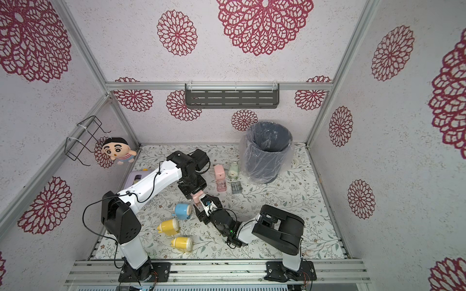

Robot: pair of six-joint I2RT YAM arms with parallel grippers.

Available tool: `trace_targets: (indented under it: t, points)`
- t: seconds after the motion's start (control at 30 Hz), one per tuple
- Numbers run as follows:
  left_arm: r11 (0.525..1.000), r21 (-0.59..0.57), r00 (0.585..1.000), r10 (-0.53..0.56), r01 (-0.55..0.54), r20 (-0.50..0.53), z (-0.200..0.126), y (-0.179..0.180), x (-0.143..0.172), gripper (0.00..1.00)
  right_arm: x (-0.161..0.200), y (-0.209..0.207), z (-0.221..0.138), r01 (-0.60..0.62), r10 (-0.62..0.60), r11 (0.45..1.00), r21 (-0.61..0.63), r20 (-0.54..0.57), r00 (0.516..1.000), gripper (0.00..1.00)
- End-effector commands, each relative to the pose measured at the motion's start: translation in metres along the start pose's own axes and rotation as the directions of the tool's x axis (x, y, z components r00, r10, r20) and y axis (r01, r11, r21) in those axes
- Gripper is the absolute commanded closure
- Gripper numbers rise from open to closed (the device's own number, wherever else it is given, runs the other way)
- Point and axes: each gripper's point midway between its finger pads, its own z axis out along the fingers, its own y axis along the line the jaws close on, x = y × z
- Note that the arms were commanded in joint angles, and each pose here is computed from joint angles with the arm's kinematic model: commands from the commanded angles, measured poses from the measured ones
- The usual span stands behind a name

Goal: Take out the pencil sharpener tray and clean the shavings
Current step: Open the container of the pencil sharpener.

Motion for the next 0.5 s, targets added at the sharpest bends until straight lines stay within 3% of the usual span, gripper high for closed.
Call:
trace_targets:
  t: [0.0,0.23,0.47]
  points:
    - [1.0,0.012,1.0,0.002,-0.003,0.024,-0.0042,-0.002,-0.005,0.75,-0.0069,-0.002,0.006,-0.026,0.026,1.0,0.015,0.019,0.999,0.25]
    - [1.0,0.012,1.0,0.002,-0.002,0.026,-0.0048,0.0001,-0.0052,0.75,-0.0073,-0.0014,0.0066,-0.029,0.029,1.0,0.011,0.022,0.999,0.35]
    - [1.0,0.014,1.0,-0.001,0.001,0.026,-0.0054,0.0009,-0.0048,0.75,-0.0087,-0.001,0.0094,-0.024,0.024,1.0,0.011,0.02,1.0,0.32]
